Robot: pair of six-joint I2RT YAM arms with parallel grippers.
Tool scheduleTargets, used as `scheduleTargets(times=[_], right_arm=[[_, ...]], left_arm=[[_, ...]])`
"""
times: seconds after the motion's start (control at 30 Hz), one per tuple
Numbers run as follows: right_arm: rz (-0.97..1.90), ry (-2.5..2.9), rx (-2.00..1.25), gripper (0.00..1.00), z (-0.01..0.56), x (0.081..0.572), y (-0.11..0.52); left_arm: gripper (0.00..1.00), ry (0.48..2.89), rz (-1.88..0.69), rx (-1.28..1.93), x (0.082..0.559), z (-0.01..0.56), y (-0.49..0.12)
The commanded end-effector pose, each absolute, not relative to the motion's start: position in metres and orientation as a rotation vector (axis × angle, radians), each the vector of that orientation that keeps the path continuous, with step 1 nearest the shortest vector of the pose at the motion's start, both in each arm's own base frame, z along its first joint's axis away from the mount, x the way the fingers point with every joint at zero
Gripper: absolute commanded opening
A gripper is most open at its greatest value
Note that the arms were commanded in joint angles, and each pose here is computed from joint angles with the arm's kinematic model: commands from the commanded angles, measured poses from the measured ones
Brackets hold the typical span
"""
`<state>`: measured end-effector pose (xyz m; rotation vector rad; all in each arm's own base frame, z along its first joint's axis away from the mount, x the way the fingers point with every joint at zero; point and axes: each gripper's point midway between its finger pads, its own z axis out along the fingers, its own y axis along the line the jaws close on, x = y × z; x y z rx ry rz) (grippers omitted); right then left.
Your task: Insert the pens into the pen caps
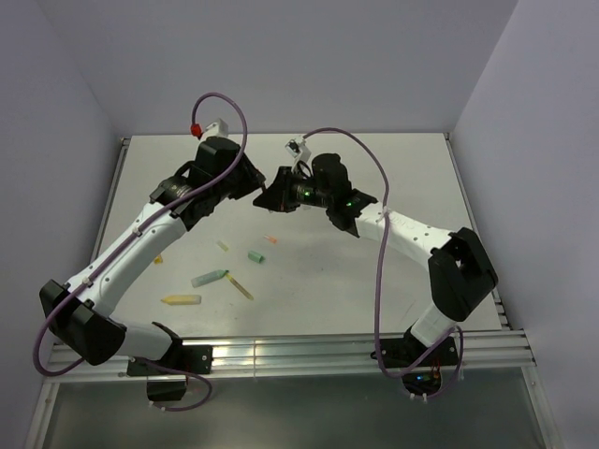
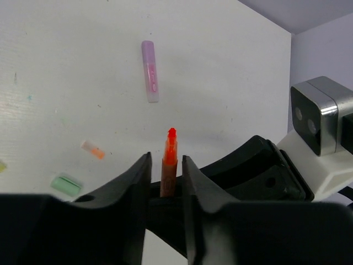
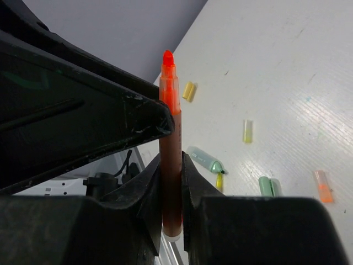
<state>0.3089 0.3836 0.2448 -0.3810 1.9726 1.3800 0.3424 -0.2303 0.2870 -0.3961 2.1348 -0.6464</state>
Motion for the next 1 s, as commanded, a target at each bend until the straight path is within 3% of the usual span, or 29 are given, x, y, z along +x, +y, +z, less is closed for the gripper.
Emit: scheduleTargets(times=[0.0, 0.23, 0.47, 0.8, 0.97], right_arm=[[1.327, 1.919, -0.389, 0.0, 0.265, 0.306, 0.374], [1.301, 1.935, -0.396, 0.0, 0.26, 0.301, 0.36], [1.26, 1.971, -0.351, 0.0, 0.246, 0.3, 0.332], [1.159, 1.959, -0.216, 0.0, 0.247, 0.309, 0.27], [1.13, 1.926, -0.194, 0.0, 0.254, 0.309, 0.255]], left_arm=[[0.36, 1.997, -0.69, -0.415, 0.346, 0.331, -0.225], [0.47, 1.93, -0.655, -0.477, 0.34, 0.357, -0.205], [0.43, 1.92, -0.666, -0.568, 0.332, 0.347, -0.195], [0.38, 2.065, -0.637, -0.798, 0.334, 0.247, -0.206], [0.36, 2.178, -0.495, -0.814, 0.344, 0.2, -0.212]])
